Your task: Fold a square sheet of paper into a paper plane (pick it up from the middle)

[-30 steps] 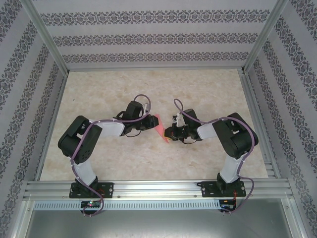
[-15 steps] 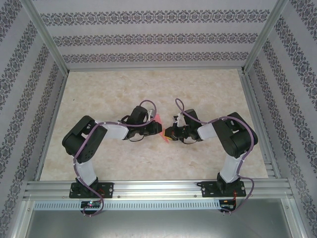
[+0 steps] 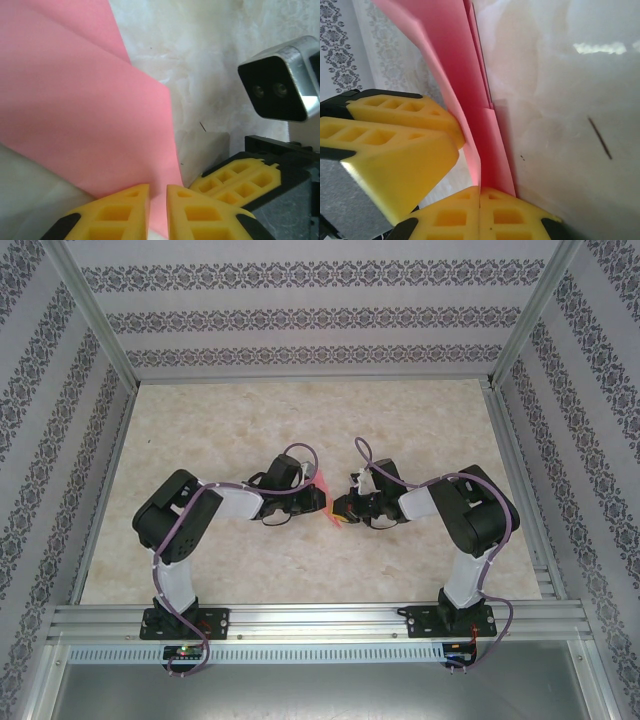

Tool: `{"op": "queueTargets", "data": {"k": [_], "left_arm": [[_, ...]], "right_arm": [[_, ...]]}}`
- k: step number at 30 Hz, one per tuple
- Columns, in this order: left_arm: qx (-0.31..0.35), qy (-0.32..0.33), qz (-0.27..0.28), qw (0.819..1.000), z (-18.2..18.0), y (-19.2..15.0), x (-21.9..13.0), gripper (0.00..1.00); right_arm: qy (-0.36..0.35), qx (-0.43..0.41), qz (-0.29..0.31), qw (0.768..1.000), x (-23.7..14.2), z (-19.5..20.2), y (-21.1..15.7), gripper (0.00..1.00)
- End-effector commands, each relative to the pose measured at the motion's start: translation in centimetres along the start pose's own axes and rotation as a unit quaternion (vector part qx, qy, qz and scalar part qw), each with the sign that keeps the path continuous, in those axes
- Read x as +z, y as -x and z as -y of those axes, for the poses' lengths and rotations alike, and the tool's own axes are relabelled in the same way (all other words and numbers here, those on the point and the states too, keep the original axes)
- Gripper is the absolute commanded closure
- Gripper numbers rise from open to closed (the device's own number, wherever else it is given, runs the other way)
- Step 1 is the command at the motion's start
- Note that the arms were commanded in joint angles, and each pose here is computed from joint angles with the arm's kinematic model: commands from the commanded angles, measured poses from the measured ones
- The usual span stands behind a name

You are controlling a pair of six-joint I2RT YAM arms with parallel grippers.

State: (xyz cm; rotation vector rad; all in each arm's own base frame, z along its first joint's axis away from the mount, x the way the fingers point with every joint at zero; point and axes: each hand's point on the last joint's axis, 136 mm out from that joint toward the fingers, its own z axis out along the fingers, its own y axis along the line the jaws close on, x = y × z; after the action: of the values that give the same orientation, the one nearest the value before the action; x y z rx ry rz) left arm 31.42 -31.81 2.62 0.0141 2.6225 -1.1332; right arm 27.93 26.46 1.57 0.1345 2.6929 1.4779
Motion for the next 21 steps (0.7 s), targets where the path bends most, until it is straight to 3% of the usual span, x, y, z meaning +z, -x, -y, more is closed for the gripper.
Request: {"op": "queueTargets", "data": {"k": [1,12,21], "left_arm": [[0.001,0.039,-0.004,0.999,-1.3,-0.2,0.7,0.82],[-0.028,0.093,-0.022,0.995,-3.7,-1.1,1.0,0.84],[-0.030,0.091,-0.021,0.995,-3.7,-1.2,0.9,0.84]], "right_arm": [[-0.078,0.055,-0.001,0.995,0.2,4.8,-0.9,0.98],[-0.049,0.022,-0.009,0.998,-1.0,1.4,-0.9,0.86],[-0.071,0.010,-0.033,0.997,-1.5,1.7,-2.5,0.88]]}}
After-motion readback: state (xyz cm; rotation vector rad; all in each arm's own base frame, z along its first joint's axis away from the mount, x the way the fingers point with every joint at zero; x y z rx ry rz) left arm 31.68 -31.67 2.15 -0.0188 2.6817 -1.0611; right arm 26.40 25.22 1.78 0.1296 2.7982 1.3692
